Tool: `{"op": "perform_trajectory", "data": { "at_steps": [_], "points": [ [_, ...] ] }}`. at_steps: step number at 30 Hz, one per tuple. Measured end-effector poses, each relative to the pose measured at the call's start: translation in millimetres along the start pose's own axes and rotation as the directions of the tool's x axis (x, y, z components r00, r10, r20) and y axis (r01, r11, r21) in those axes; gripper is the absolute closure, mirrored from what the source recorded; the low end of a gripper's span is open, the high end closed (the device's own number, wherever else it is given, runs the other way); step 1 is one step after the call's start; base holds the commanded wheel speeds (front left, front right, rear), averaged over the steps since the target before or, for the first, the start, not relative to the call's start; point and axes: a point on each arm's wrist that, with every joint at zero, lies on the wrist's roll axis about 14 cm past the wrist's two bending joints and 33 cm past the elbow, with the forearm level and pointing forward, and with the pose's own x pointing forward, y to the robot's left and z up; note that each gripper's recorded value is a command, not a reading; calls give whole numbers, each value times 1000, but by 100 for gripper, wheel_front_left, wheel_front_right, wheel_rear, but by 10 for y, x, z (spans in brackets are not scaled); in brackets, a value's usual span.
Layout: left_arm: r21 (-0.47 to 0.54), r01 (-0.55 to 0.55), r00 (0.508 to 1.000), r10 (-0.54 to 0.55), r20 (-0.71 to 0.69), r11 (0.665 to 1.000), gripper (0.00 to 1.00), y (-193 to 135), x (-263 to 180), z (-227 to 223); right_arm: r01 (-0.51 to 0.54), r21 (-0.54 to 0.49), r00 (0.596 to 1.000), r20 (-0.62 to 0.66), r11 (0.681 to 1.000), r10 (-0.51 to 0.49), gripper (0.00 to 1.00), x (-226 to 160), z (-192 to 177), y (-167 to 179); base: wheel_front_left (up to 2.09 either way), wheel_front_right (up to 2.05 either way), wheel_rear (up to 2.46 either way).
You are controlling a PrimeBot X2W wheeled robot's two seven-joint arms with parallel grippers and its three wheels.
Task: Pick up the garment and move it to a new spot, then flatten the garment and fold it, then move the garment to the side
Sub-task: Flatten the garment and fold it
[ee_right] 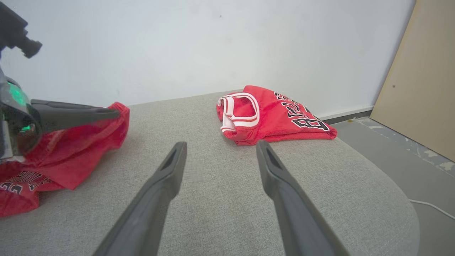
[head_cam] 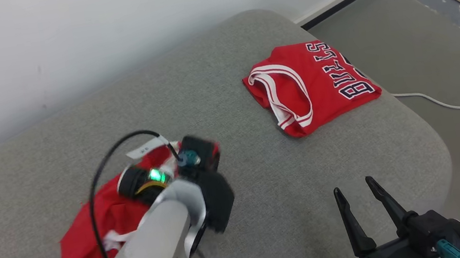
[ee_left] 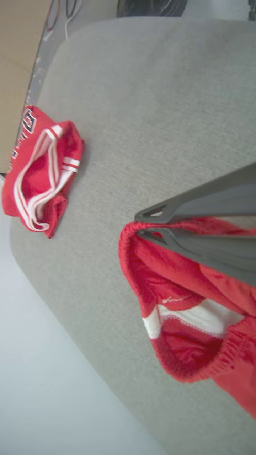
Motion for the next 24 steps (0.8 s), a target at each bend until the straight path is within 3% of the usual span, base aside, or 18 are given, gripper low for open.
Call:
{"op": "perform_trajectory", "data": {
  "at_steps": [3,7,13,18,24],
  "points": [
    [1,13,979,-13,205,1000,100,-32,-55,595,-14,1,1000,7,1000,14,0,14,13,37,0,0,0],
    [2,40,882,-36,470,999,100,-106,-293,1467,-34,0,999,20,999,34,0,28,50,87,0,0,0],
    [-16,41,747,-20,665,999,100,-120,-732,2203,-60,0,998,25,998,60,0,43,59,155,0,0,0],
    [-58,-26,731,58,680,998,100,83,-965,2161,-102,-3,994,42,995,102,0,102,112,277,0,0,0],
    [-200,-155,819,239,521,967,100,556,-1190,1093,-188,-1,982,35,982,188,0,183,105,548,0,0,0]
  ]
}}
